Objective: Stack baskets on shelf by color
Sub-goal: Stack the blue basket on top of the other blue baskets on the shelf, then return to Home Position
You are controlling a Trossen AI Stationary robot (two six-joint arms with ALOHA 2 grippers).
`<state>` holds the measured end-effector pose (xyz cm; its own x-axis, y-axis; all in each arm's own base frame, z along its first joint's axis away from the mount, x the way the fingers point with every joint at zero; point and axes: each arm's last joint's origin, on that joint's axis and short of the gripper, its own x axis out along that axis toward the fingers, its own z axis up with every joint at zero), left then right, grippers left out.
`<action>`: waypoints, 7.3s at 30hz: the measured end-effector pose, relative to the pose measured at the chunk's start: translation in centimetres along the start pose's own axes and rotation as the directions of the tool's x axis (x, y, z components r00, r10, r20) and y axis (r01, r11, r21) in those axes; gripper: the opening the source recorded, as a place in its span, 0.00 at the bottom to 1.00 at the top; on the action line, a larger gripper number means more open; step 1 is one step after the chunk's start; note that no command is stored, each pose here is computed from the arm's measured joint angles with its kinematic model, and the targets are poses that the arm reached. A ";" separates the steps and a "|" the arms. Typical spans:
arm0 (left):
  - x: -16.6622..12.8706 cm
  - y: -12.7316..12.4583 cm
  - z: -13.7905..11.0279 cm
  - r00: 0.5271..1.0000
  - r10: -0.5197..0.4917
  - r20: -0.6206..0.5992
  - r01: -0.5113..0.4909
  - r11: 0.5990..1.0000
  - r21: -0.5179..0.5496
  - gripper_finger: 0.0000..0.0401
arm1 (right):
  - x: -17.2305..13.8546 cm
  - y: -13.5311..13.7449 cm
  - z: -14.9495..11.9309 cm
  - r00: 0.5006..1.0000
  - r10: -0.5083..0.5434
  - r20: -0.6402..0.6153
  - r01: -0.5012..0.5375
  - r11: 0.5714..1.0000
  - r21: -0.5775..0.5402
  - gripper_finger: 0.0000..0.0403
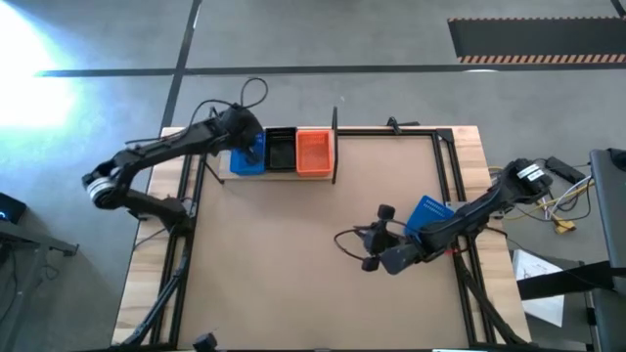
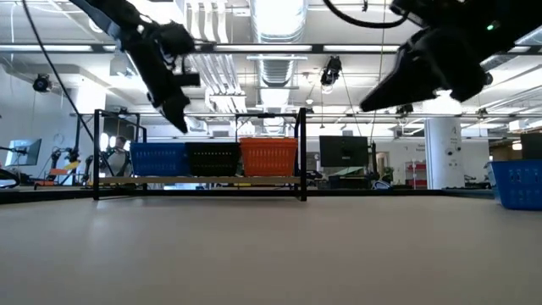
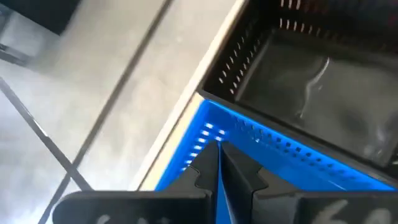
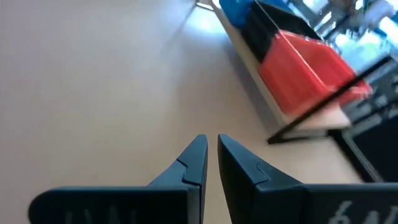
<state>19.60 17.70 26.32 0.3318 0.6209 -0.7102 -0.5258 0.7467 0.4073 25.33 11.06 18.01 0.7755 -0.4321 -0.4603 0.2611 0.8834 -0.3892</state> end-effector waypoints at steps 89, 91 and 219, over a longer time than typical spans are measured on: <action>-1.8 -24.0 -2.4 0.731 -0.677 0.089 0.345 0.479 0.807 0.22 | 8.7 2.3 7.2 0.857 0.430 -0.283 -0.514 0.747 -0.420 0.03; -1.8 -24.0 -2.5 0.734 -0.675 0.080 0.355 0.481 0.802 0.15 | 8.8 2.2 7.3 0.870 0.411 -0.273 -0.492 0.764 -0.418 0.03; -7.4 -19.8 -3.3 0.494 -0.372 0.786 0.717 0.685 -0.127 0.42 | 1.1 -0.1 -8.7 1.000 0.019 -0.013 -0.019 1.000 0.021 0.06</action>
<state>24.94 -2.48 21.58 0.9750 0.2165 -0.0505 -0.2215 0.9269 -0.3029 21.15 8.88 10.63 0.7727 -0.4173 -0.4784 0.2581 0.8950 -0.3637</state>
